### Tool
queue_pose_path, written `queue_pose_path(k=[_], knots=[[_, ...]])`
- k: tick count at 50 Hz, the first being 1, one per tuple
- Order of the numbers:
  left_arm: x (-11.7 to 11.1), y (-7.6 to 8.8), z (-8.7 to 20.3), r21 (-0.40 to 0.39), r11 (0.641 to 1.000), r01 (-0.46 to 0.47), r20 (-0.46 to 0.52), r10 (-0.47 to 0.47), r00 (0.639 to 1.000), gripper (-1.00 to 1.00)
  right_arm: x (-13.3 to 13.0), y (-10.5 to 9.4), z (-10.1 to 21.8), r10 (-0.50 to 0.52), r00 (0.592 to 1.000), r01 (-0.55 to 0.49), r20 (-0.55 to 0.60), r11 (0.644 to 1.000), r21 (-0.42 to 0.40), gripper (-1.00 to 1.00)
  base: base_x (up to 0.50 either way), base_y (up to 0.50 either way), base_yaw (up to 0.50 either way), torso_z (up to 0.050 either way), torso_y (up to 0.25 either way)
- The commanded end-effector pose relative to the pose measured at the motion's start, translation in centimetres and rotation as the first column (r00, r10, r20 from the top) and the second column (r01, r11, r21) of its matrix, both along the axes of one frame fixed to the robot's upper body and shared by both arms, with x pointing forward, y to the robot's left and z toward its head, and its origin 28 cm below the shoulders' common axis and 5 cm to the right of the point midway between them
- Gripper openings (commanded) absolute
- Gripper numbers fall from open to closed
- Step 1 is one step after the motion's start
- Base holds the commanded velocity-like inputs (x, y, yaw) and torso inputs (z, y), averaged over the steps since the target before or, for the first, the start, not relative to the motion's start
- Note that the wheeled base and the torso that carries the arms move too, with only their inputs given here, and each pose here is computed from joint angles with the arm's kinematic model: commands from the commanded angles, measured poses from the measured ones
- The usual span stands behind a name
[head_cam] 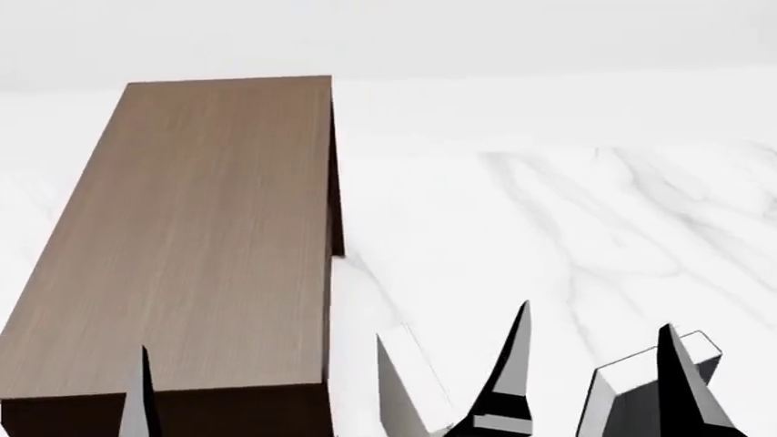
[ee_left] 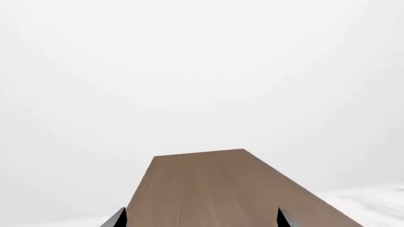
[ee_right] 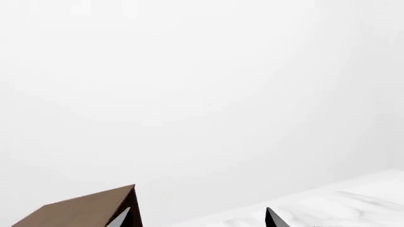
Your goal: Pick up the book in the middle and place it on the cabinet shelf.
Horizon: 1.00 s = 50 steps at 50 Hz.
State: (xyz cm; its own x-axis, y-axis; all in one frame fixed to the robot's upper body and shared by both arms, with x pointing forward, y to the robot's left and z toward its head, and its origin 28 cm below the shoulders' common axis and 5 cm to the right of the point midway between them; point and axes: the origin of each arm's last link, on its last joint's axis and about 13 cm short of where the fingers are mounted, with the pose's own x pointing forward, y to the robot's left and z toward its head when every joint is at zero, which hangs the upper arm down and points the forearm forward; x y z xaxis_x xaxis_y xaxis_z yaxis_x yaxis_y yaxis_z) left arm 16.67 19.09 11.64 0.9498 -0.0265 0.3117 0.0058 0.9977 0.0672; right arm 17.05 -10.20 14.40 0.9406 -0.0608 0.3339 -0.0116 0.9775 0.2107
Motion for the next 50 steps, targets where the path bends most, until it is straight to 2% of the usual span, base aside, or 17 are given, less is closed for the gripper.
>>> queue_pose_path(k=[1,14,18,22,33,50], knots=[[0.14,0.13,0.11,-0.009,1.000,0.012,0.017,-0.011,1.000,1.00,-0.02,-0.36,0.01,-0.012,1.000,0.012,0.014,1.000,0.014,1.00,0.00,0.00,-0.50,0.000,0.000],[0.10,0.14,0.13,-0.011,1.000,0.010,0.015,-0.010,1.000,1.00,0.02,-0.35,0.04,-0.014,1.000,0.014,0.008,1.000,0.021,1.00,0.00,0.00,-0.50,0.000,0.000],[0.15,0.17,0.08,-0.010,1.000,0.008,0.011,-0.008,1.000,1.00,0.19,-0.19,-0.02,-0.016,1.000,0.016,-0.006,1.000,-0.008,1.00,0.00,0.00,-0.46,0.000,0.000],[0.15,0.20,0.09,-0.014,1.000,0.010,0.012,-0.009,1.000,1.00,0.38,-0.02,-0.12,-0.033,0.999,0.031,-0.031,0.998,-0.056,1.00,0.00,0.00,0.00,0.000,0.000],[0.20,0.21,0.10,-0.024,1.000,0.005,-0.004,-0.005,1.000,1.00,0.45,0.00,-0.26,-0.034,0.998,0.031,-0.050,0.998,-0.063,1.00,0.00,0.00,0.00,0.000,0.000],[0.15,0.20,0.12,-0.025,1.000,0.007,-0.009,-0.008,1.000,1.00,0.45,0.14,-0.35,-0.030,0.998,0.027,-0.055,0.997,-0.067,1.00,0.00,0.00,0.00,0.048,0.000]])
